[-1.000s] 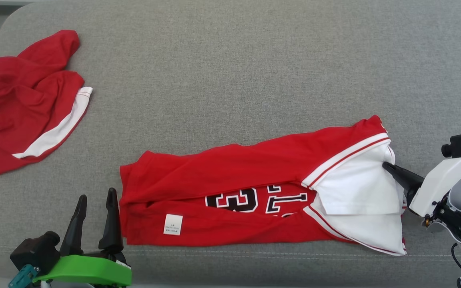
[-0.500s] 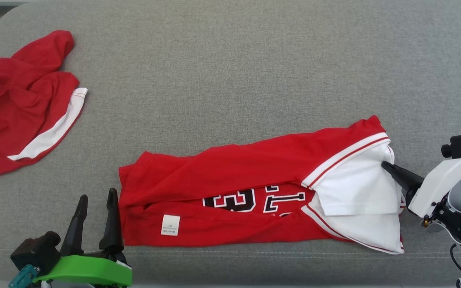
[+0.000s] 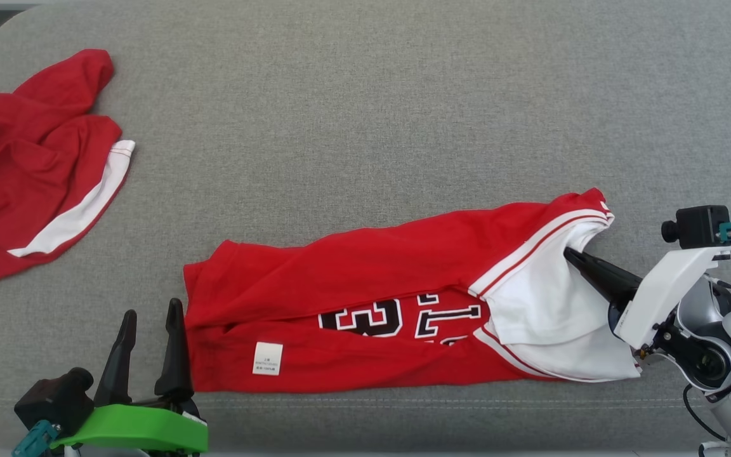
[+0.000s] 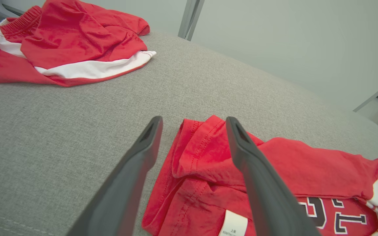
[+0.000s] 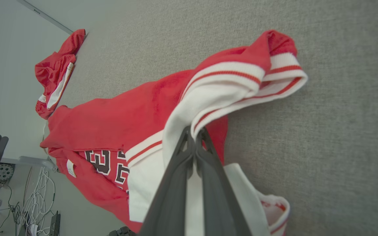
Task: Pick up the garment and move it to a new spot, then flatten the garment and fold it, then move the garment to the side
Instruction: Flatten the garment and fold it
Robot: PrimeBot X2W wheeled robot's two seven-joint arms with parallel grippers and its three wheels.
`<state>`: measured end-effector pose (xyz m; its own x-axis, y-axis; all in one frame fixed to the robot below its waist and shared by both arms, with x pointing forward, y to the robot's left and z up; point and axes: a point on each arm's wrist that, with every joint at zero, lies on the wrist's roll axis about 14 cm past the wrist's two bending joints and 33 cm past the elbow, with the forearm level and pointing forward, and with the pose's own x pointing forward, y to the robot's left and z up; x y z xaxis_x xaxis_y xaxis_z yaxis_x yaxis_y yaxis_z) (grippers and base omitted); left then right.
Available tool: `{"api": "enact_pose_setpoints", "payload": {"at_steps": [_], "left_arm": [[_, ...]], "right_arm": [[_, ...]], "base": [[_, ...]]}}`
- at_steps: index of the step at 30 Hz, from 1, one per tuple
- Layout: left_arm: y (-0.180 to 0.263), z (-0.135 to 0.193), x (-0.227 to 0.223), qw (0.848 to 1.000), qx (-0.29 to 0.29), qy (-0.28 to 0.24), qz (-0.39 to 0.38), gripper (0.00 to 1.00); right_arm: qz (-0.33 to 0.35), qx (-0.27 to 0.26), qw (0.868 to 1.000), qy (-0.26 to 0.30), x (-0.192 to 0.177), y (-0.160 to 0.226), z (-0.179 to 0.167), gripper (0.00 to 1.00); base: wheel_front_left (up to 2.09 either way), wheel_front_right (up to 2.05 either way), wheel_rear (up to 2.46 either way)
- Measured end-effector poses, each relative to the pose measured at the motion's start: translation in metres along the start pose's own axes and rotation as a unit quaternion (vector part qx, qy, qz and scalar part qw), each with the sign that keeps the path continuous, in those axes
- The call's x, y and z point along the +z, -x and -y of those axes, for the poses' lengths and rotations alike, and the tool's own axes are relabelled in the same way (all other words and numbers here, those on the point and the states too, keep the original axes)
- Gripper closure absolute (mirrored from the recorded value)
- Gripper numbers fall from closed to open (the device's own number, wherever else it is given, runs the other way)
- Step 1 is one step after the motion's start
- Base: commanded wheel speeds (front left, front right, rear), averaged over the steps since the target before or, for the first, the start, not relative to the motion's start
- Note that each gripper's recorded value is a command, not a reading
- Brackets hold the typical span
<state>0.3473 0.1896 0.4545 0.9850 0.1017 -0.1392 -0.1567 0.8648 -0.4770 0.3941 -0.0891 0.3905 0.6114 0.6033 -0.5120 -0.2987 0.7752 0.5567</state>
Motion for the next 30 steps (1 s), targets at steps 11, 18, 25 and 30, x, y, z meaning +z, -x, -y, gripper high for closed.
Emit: {"api": "enact_pose_setpoints", "payload": {"at_steps": [11, 18, 25, 30], "left_arm": [[-0.002, 0.004, -0.004, 1.000, -0.009, 0.001, -0.007, 0.02], [-0.001, 0.005, -0.004, 1.000, -0.010, 0.003, -0.005, 0.03], [0.003, 0.008, -0.003, 1.000, -0.015, 0.007, -0.003, 0.03], [0.006, 0.008, -0.002, 1.000, -0.012, 0.012, 0.002, 0.06]], "right_arm": [[0.023, 0.027, 0.999, 0.029, 0.012, 0.003, -0.020, 1.00], [0.033, 0.067, 0.997, 0.032, 0.014, 0.000, -0.050, 1.00], [0.038, 0.100, 0.994, 0.033, 0.014, -0.002, -0.077, 1.00], [0.028, 0.135, 0.990, 0.031, 0.006, -0.006, -0.108, 1.00]], "base": [[0.00, 0.00, 0.00], [0.00, 0.00, 0.00], [0.00, 0.00, 0.00], [0.00, 0.00, 0.00]]}}
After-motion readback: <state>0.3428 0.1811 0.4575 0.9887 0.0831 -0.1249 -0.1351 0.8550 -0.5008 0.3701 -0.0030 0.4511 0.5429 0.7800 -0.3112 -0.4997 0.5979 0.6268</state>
